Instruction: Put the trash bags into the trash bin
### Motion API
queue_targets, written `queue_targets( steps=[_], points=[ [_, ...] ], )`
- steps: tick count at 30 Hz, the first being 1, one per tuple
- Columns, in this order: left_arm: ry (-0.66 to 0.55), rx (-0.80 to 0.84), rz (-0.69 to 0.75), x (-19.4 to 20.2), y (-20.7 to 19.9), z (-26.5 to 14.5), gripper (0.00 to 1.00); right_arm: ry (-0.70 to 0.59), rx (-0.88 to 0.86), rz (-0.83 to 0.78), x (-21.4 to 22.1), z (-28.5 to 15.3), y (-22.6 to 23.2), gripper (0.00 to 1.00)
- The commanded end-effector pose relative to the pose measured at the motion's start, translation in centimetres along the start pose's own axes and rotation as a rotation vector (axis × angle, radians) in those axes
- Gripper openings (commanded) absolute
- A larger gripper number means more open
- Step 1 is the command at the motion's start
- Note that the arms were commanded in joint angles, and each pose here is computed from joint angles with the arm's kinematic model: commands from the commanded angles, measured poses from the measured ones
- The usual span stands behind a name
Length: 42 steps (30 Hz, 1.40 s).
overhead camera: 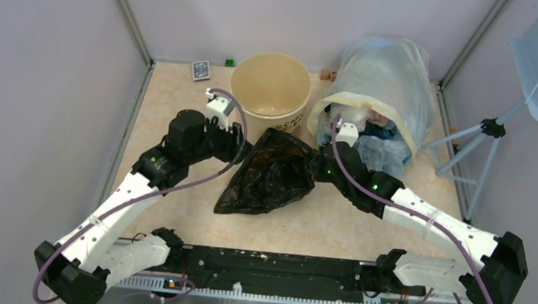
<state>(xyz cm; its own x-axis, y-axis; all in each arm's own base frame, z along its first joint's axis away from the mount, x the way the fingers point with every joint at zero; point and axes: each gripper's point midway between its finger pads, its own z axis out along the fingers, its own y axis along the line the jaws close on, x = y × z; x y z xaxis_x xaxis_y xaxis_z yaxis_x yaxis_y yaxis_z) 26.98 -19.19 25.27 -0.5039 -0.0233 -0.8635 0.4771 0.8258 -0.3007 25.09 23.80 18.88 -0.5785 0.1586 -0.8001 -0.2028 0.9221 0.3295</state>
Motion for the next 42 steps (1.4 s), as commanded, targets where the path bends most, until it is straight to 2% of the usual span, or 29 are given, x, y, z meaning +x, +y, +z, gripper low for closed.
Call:
queue_targets(
  steps=[1,3,5,8,10,13,16,19,24,28,31,34,37,42],
  points=[
    [0.033,0.298,0.002,2.3,-4.8,-2.0,0.56,-0.004,0.025,0.037,-1.3,0.0,0.4,0.0],
    [0.067,0.425,-0.062,4.1,-6.7,-2.3,0.47,-0.002,0.002,0.04,-1.4,0.0,1.0,0.0],
    [0.078,0.481,-0.105,5.4,-7.4,-2.0,0.36,0.0,-0.016,0.042,-1.6,-0.1,1.4,0.0],
    [0.082,0.522,-0.122,7.2,-8.4,-1.2,0.32,0.011,-0.042,0.044,-1.8,-0.3,2.1,0.0],
    [0.06,0.539,-0.103,7.5,-9.3,-0.3,0.32,0.02,-0.056,0.045,-1.8,-0.5,2.4,0.0],
    [0.042,0.505,-0.071,7.9,-9.4,1.8,0.39,0.033,-0.079,0.04,-1.7,-0.8,2.7,0.0],
    [0.059,0.382,-0.089,8.4,-7.6,4.7,0.55,0.039,-0.098,0.035,-1.6,-1.2,2.9,0.0],
    [0.051,0.285,-0.119,8.5,-6.1,7.0,0.61,0.042,-0.112,0.03,-1.4,-1.6,2.9,0.0],
    [0.075,0.269,-0.176,9.6,-6.1,10.0,0.6,0.045,-0.132,0.03,-1.4,-2.1,3.0,0.0],
    [0.178,0.267,-0.217,12.5,-6.6,13.0,0.61,0.064,-0.187,0.041,-1.5,-2.6,4.1,0.0],
    [0.241,0.2,-0.271,14.3,-5.7,14.6,0.54,0.085,-0.258,0.058,-1.9,-3.6,5.6,0.0],
    [0.248,0.134,-0.303,15.2,-4.6,15.5,0.48,0.103,-0.37,0.098,-2.7,-5.3,7.7,0.0],
    [0.25,0.088,-0.321,15.7,-3.8,16.0,0.44,0.104,-0.501,0.153,-4.0,-7.7,10.0,0.0],
    [0.238,0.056,-0.363,16.5,-3.2,16.3,0.41,0.069,-0.614,0.254,-6.8,-10.9,11.8,0.06]
  ],
)
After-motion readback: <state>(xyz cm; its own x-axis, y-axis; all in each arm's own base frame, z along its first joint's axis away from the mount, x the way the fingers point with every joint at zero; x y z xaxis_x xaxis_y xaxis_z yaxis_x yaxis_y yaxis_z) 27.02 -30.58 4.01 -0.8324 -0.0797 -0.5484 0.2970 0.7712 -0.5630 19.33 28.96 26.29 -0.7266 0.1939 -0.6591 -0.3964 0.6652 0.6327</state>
